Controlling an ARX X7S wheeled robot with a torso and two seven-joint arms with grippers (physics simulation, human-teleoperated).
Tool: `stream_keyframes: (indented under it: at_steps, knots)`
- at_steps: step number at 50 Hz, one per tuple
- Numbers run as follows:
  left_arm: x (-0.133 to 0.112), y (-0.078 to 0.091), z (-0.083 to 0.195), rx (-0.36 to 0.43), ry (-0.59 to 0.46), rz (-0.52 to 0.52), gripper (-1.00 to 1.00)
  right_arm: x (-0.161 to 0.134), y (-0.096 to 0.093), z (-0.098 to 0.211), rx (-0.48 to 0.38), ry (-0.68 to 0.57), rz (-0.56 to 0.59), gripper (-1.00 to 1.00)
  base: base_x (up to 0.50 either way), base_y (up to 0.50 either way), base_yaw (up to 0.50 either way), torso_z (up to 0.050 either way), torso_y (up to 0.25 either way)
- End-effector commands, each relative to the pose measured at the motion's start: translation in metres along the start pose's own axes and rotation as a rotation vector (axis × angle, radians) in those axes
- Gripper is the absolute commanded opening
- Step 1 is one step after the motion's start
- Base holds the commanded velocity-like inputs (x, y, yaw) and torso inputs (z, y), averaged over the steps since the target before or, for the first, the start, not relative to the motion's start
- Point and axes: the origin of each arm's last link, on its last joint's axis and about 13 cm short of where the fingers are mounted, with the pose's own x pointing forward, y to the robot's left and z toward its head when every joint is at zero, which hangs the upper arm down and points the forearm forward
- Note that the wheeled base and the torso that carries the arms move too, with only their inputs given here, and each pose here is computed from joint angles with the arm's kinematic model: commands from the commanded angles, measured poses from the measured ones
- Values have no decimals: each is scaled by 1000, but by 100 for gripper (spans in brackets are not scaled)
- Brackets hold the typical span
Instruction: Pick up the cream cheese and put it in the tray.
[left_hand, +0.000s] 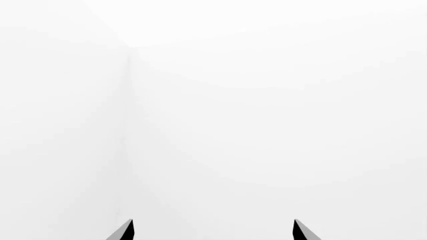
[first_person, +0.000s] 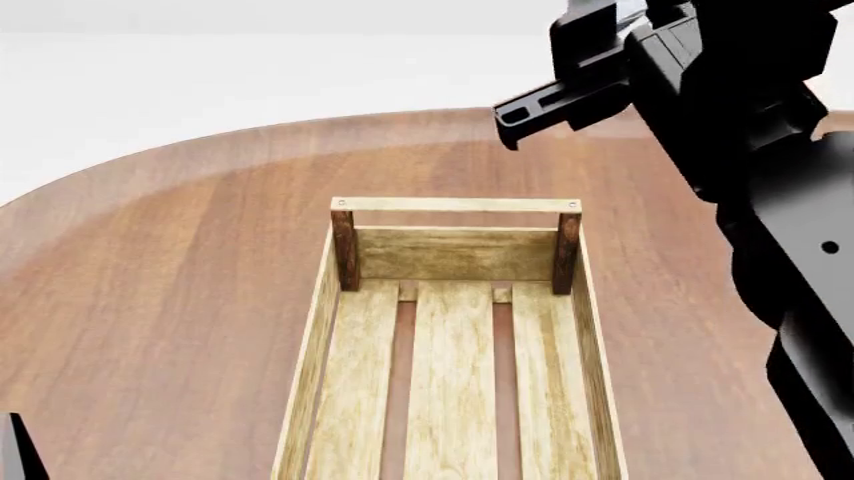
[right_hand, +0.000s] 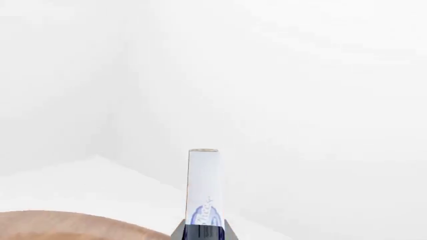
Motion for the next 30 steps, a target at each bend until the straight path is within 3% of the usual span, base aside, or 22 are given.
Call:
stream_keyframes:
  at_steps: [1, 6, 7, 11, 30]
  knots:
    - [0, 0, 0, 0, 4, -2, 100, 9, -9, 24, 132, -36, 101, -100, 0, 0, 0, 0, 0]
    - [0, 0, -1, 0, 4, -1, 100, 15, -12, 30, 155, -12, 78, -100, 0, 0, 0, 0, 0]
    - [0, 0, -1, -6, 4, 0, 100, 18, -13, 32, 210, 31, 71, -100, 0, 0, 0, 0, 0]
    - [0, 0, -1, -9, 7, 0, 100, 23, -15, 33, 271, 89, 78, -100, 0, 0, 0, 0, 0]
    - [0, 0, -1, -6, 3, -1, 100, 52, -11, 38, 400, 246, 89, -100, 0, 0, 0, 0, 1]
